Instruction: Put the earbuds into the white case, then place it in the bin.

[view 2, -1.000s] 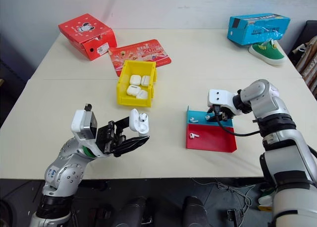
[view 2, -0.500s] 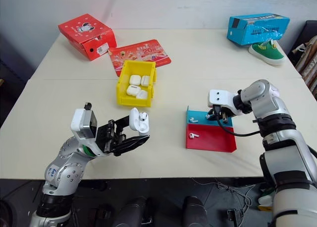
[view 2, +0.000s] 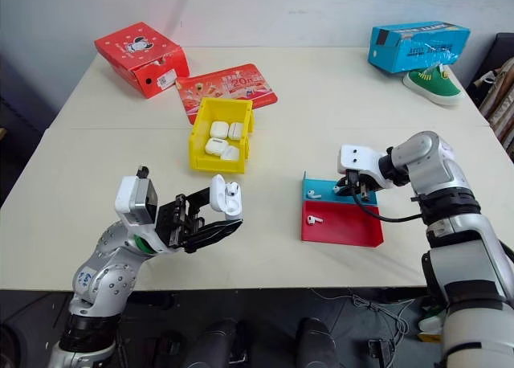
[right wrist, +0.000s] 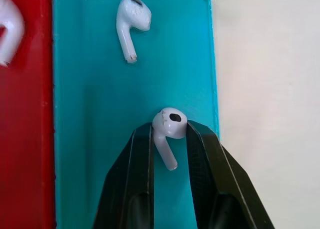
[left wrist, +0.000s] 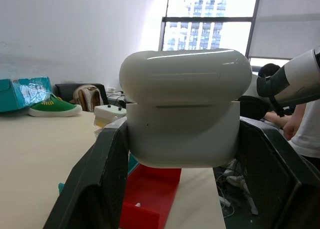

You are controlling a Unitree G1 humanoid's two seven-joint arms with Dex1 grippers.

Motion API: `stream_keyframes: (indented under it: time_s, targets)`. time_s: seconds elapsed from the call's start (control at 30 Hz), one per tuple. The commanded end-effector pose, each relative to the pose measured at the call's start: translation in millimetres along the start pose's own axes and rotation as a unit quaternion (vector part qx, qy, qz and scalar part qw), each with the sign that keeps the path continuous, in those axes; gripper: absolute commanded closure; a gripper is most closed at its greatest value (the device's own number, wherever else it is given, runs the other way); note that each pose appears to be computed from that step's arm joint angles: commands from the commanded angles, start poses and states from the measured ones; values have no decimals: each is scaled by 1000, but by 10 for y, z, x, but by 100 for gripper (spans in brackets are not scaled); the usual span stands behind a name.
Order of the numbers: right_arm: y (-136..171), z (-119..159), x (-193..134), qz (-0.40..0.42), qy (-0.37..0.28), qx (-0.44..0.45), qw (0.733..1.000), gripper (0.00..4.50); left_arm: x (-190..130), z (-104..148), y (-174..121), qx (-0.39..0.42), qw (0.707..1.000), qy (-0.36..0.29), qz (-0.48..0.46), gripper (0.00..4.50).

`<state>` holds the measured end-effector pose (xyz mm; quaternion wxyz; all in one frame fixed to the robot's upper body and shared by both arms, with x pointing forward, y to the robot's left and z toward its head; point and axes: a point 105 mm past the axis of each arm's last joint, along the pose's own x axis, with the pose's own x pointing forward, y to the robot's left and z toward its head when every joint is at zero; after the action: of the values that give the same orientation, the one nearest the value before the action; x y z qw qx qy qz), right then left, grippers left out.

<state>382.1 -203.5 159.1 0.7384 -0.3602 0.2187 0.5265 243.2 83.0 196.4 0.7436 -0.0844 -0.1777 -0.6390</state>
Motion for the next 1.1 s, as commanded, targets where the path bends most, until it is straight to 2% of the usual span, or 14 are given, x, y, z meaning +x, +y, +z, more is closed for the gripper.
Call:
stream_keyframes:
  time_s: [0.03,0.1,0.17,0.27,0.33,0.4,0.57,0.7,0.87,1.1]
  targets:
    - [-78,575,-549,-38,-220,15,975,400,48,125,-16,17,999,-24,-12,172]
    - [-35,780,-741,-36,-323,69,943,400,62,144,5,12,999,-33,-12,172]
    - [121,977,-770,-5,-370,98,924,400,73,151,30,14,999,-37,-11,172]
    - [445,1414,-799,63,-462,139,874,400,137,176,112,22,998,-54,-1,172]
    - [618,1587,-820,99,-498,163,846,400,177,178,141,26,998,-58,-2,172]
    - [790,1725,-792,128,-515,172,830,400,210,165,153,28,998,-57,-10,172]
    - [1037,1887,-688,153,-528,184,815,400,266,154,188,31,998,-57,-18,172]
    - [1175,1907,-592,167,-521,188,816,400,294,153,198,34,998,-58,-20,172]
    - [1219,1916,-504,164,-521,195,815,400,309,142,189,36,997,-60,-21,172]
    - [1219,1859,-353,151,-505,191,828,400,325,152,192,40,997,-65,-18,172]
